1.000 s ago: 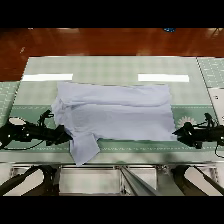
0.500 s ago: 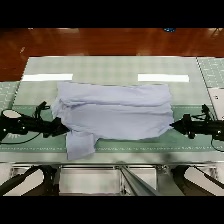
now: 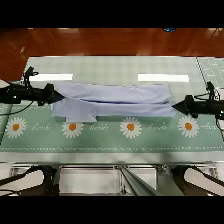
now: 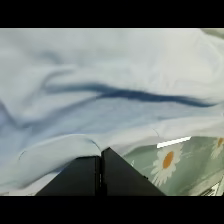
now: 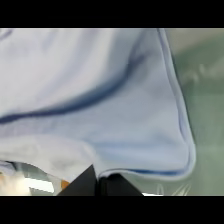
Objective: Fold the shirts.
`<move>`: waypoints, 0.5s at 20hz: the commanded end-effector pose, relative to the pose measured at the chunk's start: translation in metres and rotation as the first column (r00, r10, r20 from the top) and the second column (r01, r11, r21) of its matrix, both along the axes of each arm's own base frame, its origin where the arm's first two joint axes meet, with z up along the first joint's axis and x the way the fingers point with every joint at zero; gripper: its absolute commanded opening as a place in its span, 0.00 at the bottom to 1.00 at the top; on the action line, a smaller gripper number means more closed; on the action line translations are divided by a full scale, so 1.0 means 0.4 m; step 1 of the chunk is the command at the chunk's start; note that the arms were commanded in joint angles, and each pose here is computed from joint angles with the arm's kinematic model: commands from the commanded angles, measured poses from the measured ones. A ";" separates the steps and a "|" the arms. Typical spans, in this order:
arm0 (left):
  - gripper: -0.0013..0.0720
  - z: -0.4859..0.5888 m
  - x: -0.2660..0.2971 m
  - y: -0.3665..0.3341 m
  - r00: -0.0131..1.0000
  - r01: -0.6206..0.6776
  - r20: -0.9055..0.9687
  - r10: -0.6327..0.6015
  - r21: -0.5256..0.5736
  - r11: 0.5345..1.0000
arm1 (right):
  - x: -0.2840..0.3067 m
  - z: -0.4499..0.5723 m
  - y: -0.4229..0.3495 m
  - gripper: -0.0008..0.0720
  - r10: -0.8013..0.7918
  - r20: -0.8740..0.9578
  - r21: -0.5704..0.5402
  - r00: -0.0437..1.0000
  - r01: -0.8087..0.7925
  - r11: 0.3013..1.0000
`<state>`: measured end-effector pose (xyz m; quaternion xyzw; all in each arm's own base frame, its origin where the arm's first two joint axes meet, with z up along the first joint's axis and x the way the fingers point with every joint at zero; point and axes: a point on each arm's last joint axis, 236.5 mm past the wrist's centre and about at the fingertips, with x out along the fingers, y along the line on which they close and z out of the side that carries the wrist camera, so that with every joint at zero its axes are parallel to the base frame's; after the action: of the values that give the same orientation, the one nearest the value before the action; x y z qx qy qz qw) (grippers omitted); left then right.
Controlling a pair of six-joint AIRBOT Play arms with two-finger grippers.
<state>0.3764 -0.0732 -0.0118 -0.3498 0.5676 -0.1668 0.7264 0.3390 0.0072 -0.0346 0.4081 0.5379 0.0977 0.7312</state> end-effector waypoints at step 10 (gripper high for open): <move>0.04 -0.038 0.290 0.017 0.999 -0.029 0.016 0.029 -0.021 0.999 | 0.314 -0.005 -0.023 0.05 -0.019 0.058 -0.027 0.998 0.021 0.999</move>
<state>0.4771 -0.0679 -0.0250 -0.3634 0.5571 -0.1635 0.7286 0.4471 0.0021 -0.0346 0.3962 0.5190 0.0979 0.7510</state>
